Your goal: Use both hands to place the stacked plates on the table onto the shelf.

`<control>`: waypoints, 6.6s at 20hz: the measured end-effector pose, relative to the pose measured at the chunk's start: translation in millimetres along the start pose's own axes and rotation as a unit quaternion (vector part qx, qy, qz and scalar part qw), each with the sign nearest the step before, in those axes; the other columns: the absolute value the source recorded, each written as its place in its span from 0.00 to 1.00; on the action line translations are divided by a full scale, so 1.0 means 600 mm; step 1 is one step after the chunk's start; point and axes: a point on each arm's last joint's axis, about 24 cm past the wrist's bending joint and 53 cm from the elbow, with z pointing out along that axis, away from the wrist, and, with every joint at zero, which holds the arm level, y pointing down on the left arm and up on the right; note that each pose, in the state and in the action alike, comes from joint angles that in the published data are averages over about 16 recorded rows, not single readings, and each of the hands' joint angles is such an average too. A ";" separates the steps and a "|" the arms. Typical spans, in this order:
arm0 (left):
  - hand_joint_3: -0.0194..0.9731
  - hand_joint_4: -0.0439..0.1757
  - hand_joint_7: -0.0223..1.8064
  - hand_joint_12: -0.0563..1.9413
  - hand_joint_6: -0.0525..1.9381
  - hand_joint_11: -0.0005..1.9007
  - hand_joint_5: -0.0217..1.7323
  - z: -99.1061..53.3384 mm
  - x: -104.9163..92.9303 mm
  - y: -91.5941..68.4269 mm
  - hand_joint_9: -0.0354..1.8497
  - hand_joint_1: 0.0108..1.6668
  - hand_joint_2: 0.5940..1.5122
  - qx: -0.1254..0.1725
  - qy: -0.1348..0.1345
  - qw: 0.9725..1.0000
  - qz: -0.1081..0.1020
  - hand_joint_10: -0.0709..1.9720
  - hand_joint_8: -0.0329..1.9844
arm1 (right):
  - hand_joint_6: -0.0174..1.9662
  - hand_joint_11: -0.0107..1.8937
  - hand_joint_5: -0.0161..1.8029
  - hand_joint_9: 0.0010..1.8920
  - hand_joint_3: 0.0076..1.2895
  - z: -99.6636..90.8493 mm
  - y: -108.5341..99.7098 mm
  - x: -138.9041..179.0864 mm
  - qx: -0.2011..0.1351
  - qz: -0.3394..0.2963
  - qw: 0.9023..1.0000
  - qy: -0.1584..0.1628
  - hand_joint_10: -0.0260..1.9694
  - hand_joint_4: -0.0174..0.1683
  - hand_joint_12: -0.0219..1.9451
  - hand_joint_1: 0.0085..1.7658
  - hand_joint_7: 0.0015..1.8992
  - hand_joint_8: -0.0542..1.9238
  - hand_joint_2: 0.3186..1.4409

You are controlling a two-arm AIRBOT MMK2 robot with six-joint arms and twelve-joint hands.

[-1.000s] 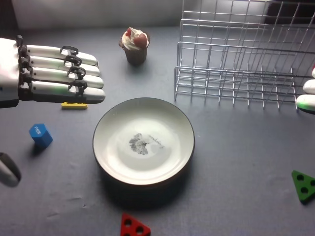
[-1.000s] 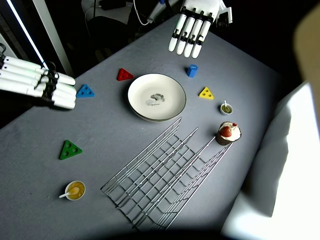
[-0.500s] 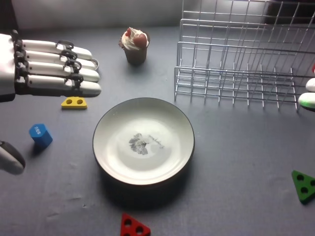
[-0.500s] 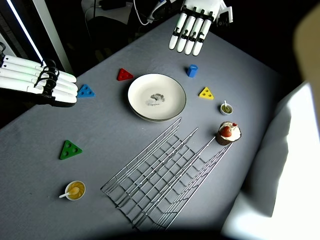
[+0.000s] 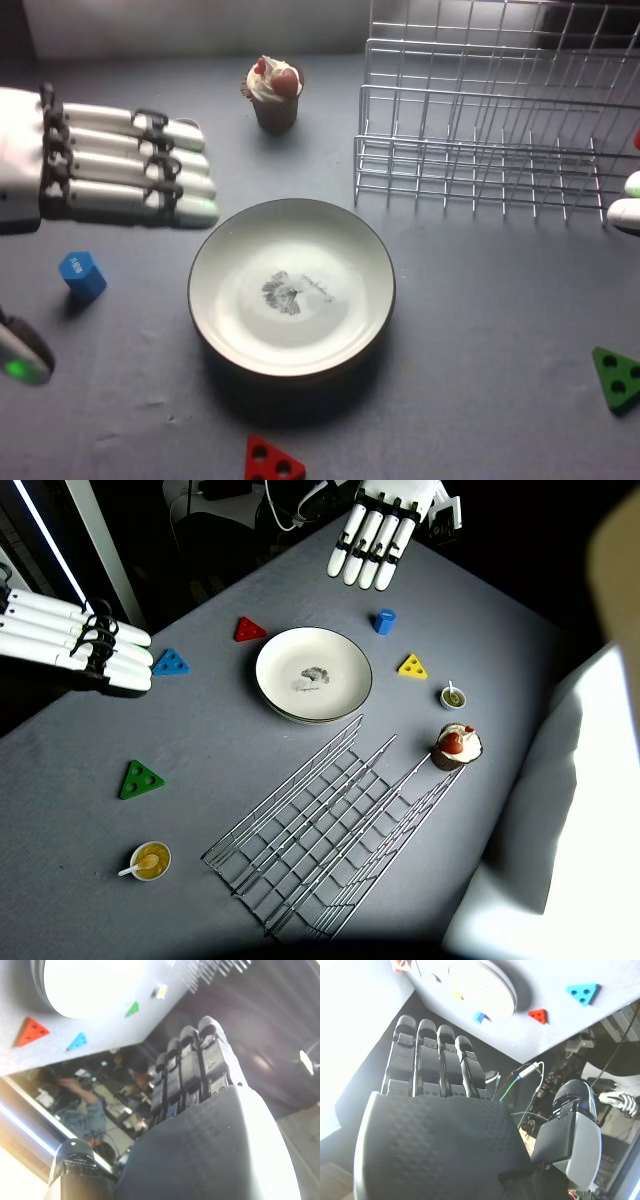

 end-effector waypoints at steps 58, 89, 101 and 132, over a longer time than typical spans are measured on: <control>0.04 0.17 0.12 0.03 0.02 0.08 0.09 0.084 0.207 0.064 0.12 0.01 0.45 -0.066 0.220 0.966 0.116 0.04 0.02 | 0.02 0.13 0.12 0.13 0.00 -0.005 0.006 -0.022 -0.011 0.120 0.992 -0.031 0.02 0.09 0.02 0.01 0.13 0.04 0.56; 0.04 0.16 0.08 0.03 0.01 0.09 0.07 0.170 0.219 0.080 0.10 0.01 0.47 -0.057 0.179 0.981 0.058 0.02 0.01 | 0.02 0.14 0.12 0.12 0.00 0.107 0.045 0.071 -0.060 -0.079 0.995 -0.025 0.02 0.09 0.02 0.14 0.12 0.04 0.53; 0.04 0.16 0.08 0.03 0.01 0.09 0.08 0.191 0.212 0.083 0.10 0.03 0.47 -0.058 0.168 0.983 0.053 0.02 0.01 | 0.02 0.18 0.14 0.15 0.00 0.212 0.038 0.078 -0.067 -0.053 0.994 -0.065 0.02 0.09 0.03 0.57 0.13 0.04 0.48; 0.04 0.17 0.08 0.03 0.01 0.10 0.08 0.194 0.205 0.090 0.11 0.03 0.47 -0.059 0.162 0.984 0.046 0.03 0.01 | 0.09 0.26 0.29 0.26 0.00 0.370 0.026 0.066 -0.061 0.021 0.992 -0.108 0.06 0.09 0.06 0.76 0.26 0.08 0.56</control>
